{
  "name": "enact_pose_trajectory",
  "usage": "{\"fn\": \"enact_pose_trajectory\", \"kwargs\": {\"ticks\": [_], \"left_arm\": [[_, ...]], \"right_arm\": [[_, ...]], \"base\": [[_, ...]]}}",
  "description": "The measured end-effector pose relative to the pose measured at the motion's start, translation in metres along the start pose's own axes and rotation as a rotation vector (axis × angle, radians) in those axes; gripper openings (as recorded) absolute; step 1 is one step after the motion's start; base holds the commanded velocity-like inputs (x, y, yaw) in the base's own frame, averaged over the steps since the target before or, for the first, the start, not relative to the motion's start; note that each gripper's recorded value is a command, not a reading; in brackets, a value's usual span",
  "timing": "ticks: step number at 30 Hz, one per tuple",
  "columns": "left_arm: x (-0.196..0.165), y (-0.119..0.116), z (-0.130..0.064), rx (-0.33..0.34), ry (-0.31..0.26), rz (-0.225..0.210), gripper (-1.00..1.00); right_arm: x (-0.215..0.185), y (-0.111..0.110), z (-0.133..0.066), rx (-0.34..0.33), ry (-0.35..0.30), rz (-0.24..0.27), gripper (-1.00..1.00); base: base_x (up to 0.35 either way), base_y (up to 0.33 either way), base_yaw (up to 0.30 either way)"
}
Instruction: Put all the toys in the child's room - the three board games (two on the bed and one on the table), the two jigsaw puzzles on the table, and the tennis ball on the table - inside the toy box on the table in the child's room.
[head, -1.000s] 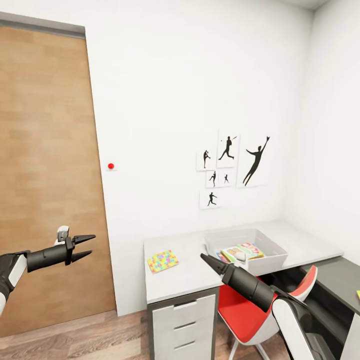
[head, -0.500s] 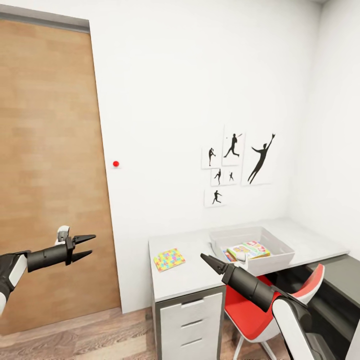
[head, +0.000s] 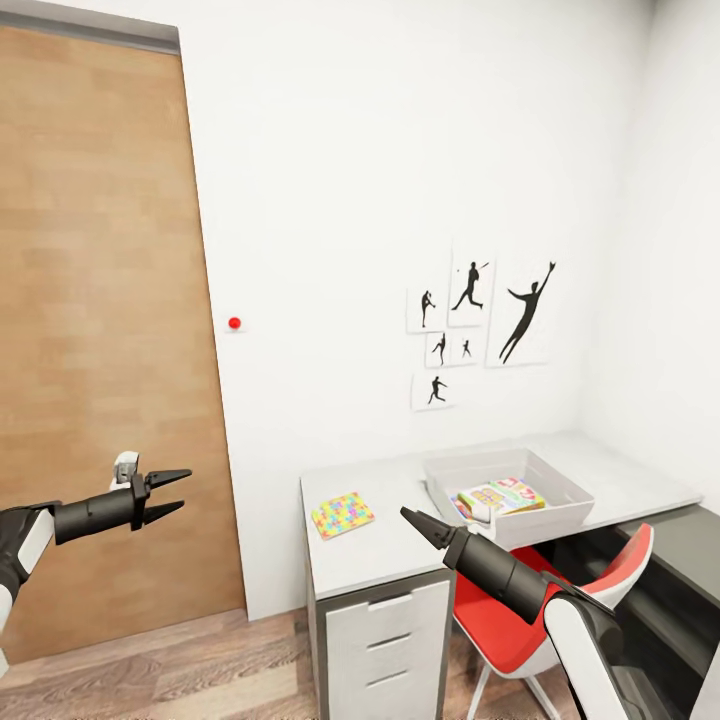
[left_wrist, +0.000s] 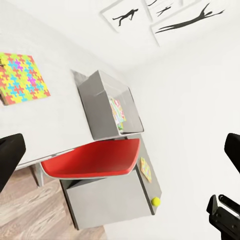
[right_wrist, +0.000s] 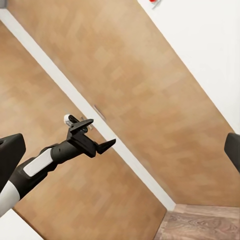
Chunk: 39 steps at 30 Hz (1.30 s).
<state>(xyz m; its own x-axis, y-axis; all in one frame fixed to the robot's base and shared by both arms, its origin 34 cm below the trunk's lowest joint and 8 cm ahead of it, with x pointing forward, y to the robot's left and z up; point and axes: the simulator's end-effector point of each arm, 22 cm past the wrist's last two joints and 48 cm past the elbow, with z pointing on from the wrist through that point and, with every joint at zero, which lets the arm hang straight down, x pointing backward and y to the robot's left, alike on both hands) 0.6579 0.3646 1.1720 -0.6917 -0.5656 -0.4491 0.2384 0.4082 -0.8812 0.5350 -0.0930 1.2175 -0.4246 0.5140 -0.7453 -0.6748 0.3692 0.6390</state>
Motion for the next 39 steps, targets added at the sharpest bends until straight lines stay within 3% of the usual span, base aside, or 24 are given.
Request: {"fn": "enact_pose_trajectory", "kwargs": {"ticks": [39], "left_arm": [[0.0026, 0.0101, 0.0039, -0.011, 0.008, -0.014, 1.00]], "right_arm": [[0.0039, -0.0079, 0.0006, 0.009, 0.006, 0.015, 1.00]], "base": [[-0.003, 0.049, 0.000]]}}
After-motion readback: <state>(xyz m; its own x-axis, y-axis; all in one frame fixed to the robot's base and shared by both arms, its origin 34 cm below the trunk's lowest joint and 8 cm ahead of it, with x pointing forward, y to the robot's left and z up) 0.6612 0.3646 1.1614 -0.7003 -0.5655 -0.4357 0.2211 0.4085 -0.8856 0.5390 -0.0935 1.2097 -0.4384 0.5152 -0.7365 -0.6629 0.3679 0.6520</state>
